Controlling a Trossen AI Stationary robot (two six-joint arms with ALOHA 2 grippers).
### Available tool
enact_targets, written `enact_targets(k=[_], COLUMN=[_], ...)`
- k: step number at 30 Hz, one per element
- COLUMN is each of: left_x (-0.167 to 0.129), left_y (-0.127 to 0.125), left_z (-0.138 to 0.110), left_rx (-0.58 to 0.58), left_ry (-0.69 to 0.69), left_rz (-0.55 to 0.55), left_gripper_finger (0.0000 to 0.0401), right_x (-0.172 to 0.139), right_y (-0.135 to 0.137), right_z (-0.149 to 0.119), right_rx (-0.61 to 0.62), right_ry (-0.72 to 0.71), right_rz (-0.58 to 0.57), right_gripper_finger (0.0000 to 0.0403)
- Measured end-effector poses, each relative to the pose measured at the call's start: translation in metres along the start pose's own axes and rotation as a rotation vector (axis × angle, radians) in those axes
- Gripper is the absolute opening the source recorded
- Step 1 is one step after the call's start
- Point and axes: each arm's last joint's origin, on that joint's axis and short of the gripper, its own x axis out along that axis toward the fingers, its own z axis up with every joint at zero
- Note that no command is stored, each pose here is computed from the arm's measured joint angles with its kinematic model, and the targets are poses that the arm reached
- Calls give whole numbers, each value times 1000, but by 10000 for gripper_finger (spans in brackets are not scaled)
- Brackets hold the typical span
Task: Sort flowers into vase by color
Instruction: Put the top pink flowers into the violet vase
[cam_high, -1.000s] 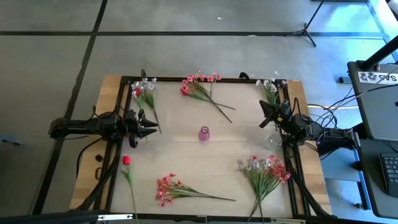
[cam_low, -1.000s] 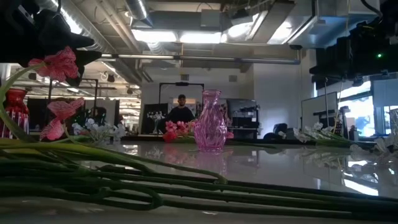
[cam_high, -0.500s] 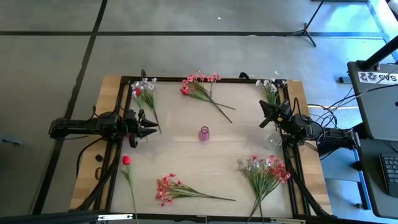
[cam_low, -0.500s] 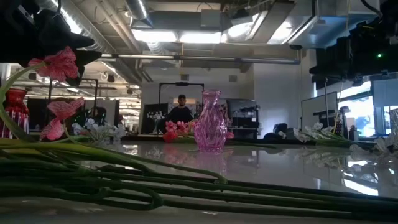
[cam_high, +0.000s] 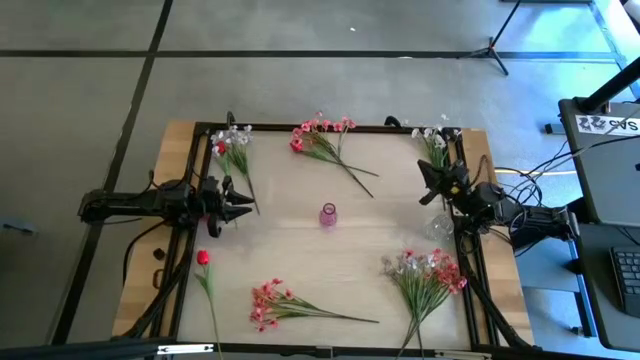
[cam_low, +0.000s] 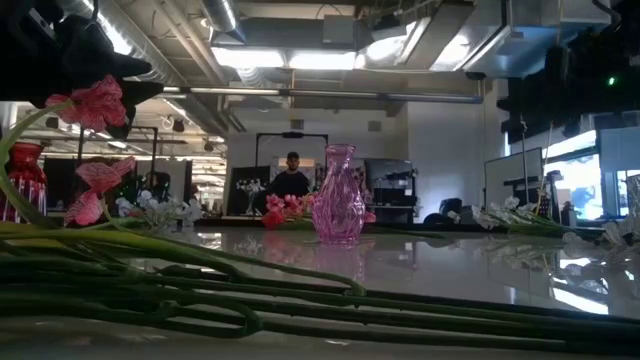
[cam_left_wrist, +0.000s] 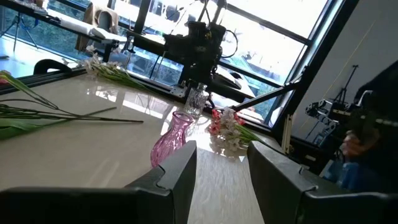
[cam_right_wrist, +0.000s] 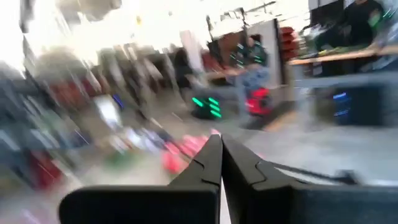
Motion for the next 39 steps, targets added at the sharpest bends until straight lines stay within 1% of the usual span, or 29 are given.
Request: enact_targets(k=[2,3,4,5,6,7,9,10,12,13,17,19,22,25,27,29,31,33,34,37,39], left_x=[0,0,0,0,0,0,0,0,0,0,0,0,0,0,0,0,0,0,0,0,0], left_y=[0,0,0,0,0,0,0,0,0,0,0,0,0,0,0,0,0,0,0,0,0], left_z=[0,0,0,0,0,0,0,0,0,0,0,0,0,0,0,0,0,0,0,0,0], left_rx=[0,0,0,0,0,0,0,0,0,0,0,0,0,0,0,0,0,0,0,0,0], left_ry=[0,0,0,0,0,0,0,0,0,0,0,0,-1,-1,-1,-1,-1,-1,-1,-1,-1], left_rz=[0,0,0,0,0,0,0,0,0,0,-1,-1,-1,0,0,-1,0,0,0,0,0], left_gripper_finger=[141,141,141,141,141,141,141,141,141,141,141,141,141,141,141,141,141,141,141,141,141], right_x=[0,0,0,0,-1,-1,0,0,4,6,23,36,60,86,102,118,131,147,156,182,200], right_y=[3,4,7,9,12,15,20,23,27,29,38,46,58,74,85,98,108,121,126,137,139], right_z=[5,6,9,14,21,25,25,26,37,41,52,59,60,64,68,75,80,84,85,79,73], right_rx=[237,340,428,484,513,515,489,478,462,457,368,333,335,310,294,295,288,238,206,133,98], right_ry=[-24,0,29,41,48,65,146,176,177,177,201,215,257,267,265,254,264,257,261,366,480], right_rz=[62,112,176,242,314,385,493,530,560,547,375,283,109,15,-27,-40,-19,29,32,-16,-71], right_gripper_finger=[5,5,5,5,5,5,5,5,5,5,5,5,5,5,5,5,5,5,5,5,7])
